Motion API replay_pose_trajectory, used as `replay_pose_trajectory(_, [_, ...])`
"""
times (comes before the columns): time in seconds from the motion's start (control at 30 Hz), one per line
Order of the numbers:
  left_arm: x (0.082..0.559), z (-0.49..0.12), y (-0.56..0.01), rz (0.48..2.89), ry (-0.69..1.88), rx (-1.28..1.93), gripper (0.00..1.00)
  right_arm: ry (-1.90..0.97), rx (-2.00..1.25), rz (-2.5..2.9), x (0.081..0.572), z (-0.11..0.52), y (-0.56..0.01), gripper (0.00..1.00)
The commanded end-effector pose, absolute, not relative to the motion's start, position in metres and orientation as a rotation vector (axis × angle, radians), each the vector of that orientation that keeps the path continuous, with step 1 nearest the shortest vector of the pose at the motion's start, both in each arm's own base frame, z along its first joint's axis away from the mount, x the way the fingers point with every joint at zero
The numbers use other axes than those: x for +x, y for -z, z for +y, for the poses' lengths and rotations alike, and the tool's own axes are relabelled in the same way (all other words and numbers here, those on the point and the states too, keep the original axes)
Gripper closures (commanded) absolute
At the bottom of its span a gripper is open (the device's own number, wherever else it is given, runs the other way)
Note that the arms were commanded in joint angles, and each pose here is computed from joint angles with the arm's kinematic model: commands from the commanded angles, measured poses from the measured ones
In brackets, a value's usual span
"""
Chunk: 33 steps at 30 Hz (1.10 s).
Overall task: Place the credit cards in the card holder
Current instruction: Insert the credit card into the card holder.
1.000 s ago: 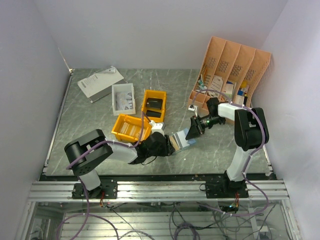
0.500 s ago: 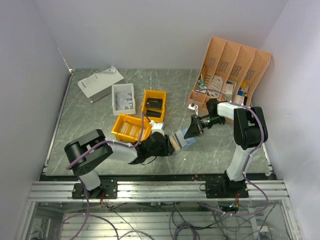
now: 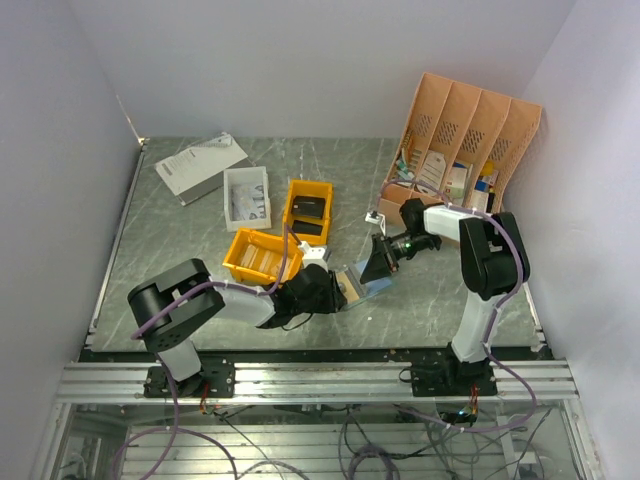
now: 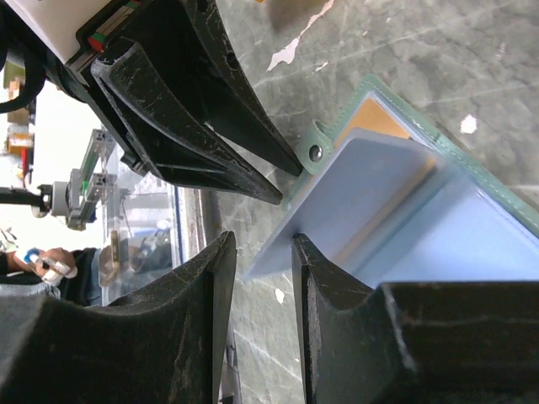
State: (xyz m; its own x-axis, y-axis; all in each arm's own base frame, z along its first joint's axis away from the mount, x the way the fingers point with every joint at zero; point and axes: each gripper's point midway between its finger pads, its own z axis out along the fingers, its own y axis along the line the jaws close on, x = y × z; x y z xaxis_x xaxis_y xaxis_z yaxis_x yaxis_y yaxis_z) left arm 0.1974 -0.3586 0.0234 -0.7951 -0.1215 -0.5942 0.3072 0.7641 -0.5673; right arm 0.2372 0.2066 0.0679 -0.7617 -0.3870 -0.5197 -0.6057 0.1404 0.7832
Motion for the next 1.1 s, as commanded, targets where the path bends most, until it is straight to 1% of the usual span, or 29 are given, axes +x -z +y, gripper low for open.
replay_pose_trajectory(0.0, [0.199,-0.351,-0.022,2.340,0.829,0.140,0.61,-1.662,-1.052,2.172,0.236,0.217,-0.073,0.66])
replay_pose_trajectory(0.43, [0.202,-0.337,-0.033,2.318,0.778,0.112,0.65,-1.640,-1.123,2.199,0.231,0.226,-0.065,0.65])
replay_pose_trajectory(0.6, [0.204,-0.327,-0.063,2.267,0.765,0.138,0.64,-1.512,-1.162,2.181,0.239,0.222,-0.068,0.66])
replay_pose_trajectory(0.7, [0.206,-0.321,-0.075,2.238,0.749,0.148,0.63,-1.429,-1.174,2.170,0.245,0.220,-0.069,0.68])
replay_pose_trajectory(0.83, [0.206,-0.325,-0.073,2.251,0.775,0.154,0.63,-1.366,-1.177,2.187,0.250,0.219,-0.064,0.73])
replay_pose_trajectory(0.93, [0.208,-0.333,-0.073,2.254,0.786,0.157,0.61,-1.358,-1.166,2.232,0.250,0.217,-0.056,0.83])
replay_pose_trajectory(1.07, [0.215,-0.332,-0.067,2.285,0.636,0.285,0.56,-1.336,-1.150,2.299,0.252,0.215,-0.043,0.87])
